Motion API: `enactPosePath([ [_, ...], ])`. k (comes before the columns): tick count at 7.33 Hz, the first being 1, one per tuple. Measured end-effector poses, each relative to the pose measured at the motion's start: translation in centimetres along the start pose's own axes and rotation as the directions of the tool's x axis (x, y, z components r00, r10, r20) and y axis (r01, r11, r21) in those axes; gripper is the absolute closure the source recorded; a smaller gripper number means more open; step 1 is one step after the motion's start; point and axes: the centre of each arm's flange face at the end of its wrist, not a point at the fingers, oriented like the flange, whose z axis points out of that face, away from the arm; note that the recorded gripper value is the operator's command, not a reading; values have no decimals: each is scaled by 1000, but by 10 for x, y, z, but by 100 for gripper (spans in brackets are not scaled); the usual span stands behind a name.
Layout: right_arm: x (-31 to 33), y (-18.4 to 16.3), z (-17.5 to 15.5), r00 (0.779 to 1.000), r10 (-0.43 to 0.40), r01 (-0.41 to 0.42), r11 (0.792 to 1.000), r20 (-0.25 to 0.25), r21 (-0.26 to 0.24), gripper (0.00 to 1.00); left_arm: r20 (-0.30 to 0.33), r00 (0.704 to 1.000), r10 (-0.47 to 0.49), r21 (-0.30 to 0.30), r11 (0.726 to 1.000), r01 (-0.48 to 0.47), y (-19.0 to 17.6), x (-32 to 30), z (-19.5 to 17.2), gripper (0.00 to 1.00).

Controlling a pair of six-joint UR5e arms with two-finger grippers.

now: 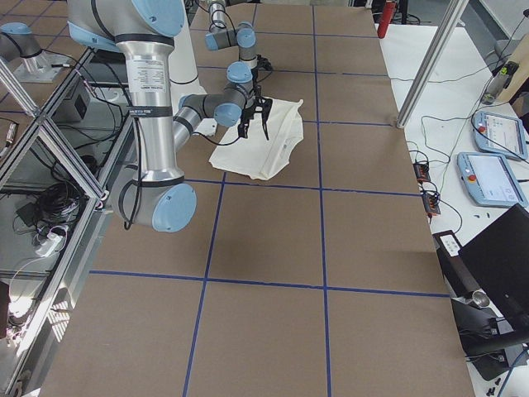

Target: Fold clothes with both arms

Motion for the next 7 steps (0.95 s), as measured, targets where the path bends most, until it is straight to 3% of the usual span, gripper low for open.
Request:
enactPosePath([
  [1,0,0,0,1000,0,0,1000,0,0,0,1,1000,0,1,1000,0,0,0,0,88],
  [2,0,0,0,1000,0,0,1000,0,0,0,0,1000,0,1,1000,0,0,0,0,100],
  [5,1,-1,2,1000,2,-2,1000,-4,1,0,-4,1000,2,1,1000,-2,-2,3,-6,100],
  [7,1,-1,1,1000,2,-2,1000,-3,2,0,-8,1000,8,29,1000,-8,-24,11,-16,100],
])
